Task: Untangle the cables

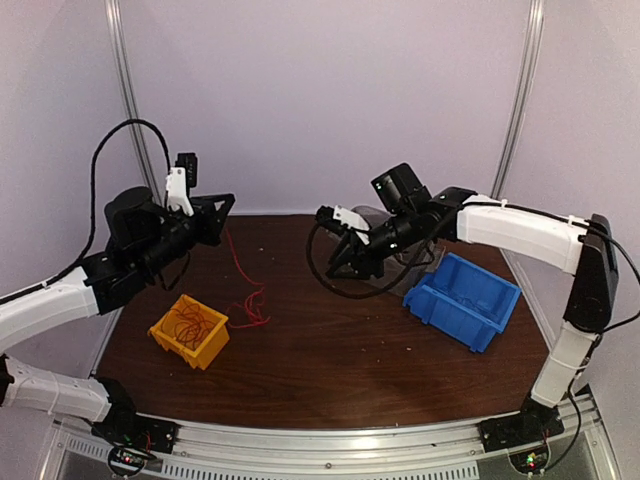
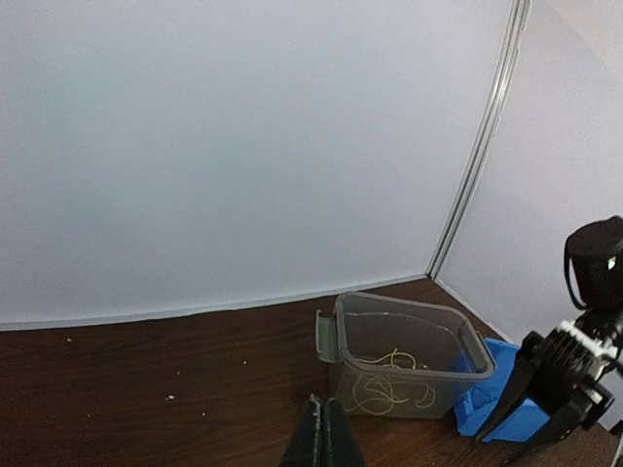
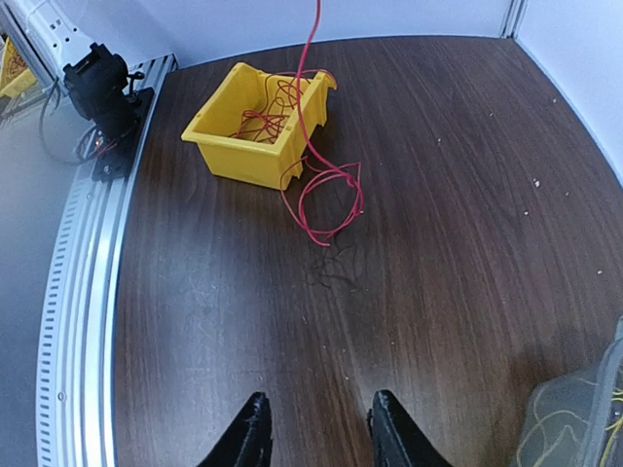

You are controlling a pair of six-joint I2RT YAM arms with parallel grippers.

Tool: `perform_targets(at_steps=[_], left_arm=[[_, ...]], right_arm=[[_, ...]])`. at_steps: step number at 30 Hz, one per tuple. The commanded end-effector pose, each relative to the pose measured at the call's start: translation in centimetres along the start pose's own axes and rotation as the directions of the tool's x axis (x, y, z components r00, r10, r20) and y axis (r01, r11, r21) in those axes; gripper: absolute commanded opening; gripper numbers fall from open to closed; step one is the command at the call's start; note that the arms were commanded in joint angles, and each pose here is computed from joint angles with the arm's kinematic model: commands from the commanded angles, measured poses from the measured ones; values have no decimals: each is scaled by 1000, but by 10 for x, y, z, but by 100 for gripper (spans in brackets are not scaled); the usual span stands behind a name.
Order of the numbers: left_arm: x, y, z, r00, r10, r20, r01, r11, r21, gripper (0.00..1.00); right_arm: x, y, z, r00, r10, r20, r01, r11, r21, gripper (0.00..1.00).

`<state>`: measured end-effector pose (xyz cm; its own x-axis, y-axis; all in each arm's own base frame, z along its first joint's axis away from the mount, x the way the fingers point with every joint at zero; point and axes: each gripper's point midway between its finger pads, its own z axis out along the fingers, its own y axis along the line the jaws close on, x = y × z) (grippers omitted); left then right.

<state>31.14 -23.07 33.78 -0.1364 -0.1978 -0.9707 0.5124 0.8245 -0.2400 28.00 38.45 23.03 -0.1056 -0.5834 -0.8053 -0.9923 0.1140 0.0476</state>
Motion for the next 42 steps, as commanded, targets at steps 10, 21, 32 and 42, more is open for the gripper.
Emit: perform_targets(at_steps=[10, 21, 32, 42], left_arm=[[-84, -25, -10, 985, -11, 171, -2, 997, 77, 0], [-99, -29, -17, 980, -31, 199, 12, 995, 95, 0], [-110, -25, -28, 973, -53, 223, 36, 996, 78, 0], [-114, -27, -32, 972, -54, 229, 35, 996, 88, 0]], right_arm=[[-14, -14, 76, 990, 98, 103, -89, 992, -84, 51], [-28, -29, 112, 979, 122, 165, -105, 988, -109, 57], [-41, 22, 111, 958, 197, 211, -108, 922, -371, 65], [-48, 8, 136, 952, 206, 228, -150, 959, -239, 65]])
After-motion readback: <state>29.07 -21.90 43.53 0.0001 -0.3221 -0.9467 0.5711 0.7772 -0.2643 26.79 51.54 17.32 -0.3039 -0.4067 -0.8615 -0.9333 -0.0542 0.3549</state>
